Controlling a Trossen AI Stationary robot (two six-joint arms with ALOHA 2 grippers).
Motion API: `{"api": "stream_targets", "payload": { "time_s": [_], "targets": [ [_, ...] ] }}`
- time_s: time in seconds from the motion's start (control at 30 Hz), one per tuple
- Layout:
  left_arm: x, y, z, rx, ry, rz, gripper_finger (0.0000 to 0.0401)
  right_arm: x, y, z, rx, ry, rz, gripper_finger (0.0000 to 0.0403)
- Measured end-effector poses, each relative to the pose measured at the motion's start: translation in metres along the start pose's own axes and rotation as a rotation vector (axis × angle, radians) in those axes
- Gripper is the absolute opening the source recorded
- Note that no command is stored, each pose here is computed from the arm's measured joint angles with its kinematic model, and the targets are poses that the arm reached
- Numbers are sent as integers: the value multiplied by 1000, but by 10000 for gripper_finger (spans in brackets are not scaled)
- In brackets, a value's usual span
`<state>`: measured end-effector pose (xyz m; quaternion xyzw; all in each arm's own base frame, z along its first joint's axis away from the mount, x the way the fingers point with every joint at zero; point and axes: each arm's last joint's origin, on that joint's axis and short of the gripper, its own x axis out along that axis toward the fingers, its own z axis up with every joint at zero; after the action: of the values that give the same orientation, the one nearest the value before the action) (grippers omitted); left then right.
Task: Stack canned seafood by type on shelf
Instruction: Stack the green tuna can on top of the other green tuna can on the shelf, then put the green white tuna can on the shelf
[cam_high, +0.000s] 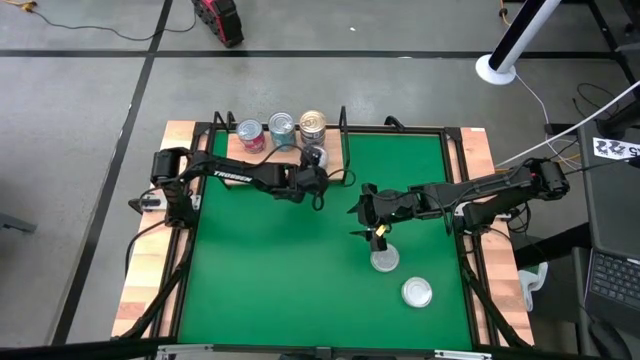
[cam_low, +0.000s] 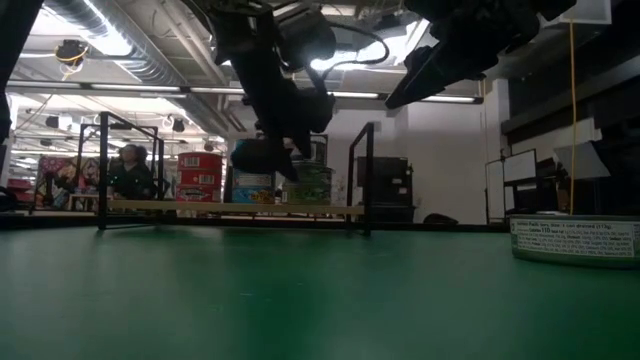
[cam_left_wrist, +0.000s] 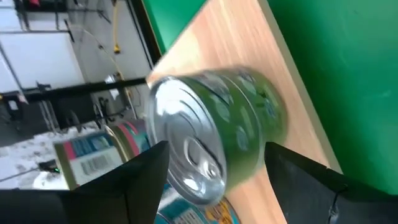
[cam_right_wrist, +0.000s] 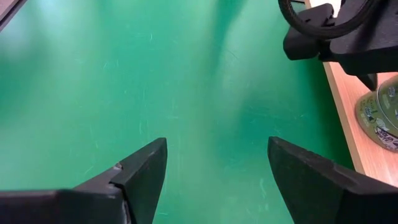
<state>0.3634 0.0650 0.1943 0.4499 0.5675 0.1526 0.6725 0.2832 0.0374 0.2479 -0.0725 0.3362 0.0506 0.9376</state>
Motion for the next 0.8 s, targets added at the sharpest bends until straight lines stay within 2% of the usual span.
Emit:
{"api": "stream_targets", "payload": {
  "time_s": [0.17, 0.43, 0.8],
  "targets": [
    [-3, -5, 0, -17, 21, -17, 263, 0, 0, -1, -1, 10, 1, 278],
    [-16, -12, 7, -4, 82, 90, 263, 0, 1, -8, -6, 84, 7, 278],
    [-45, -21, 17, -199, 0, 101, 263, -8, 2, -22, 1, 227, 30, 278]
  ]
}}
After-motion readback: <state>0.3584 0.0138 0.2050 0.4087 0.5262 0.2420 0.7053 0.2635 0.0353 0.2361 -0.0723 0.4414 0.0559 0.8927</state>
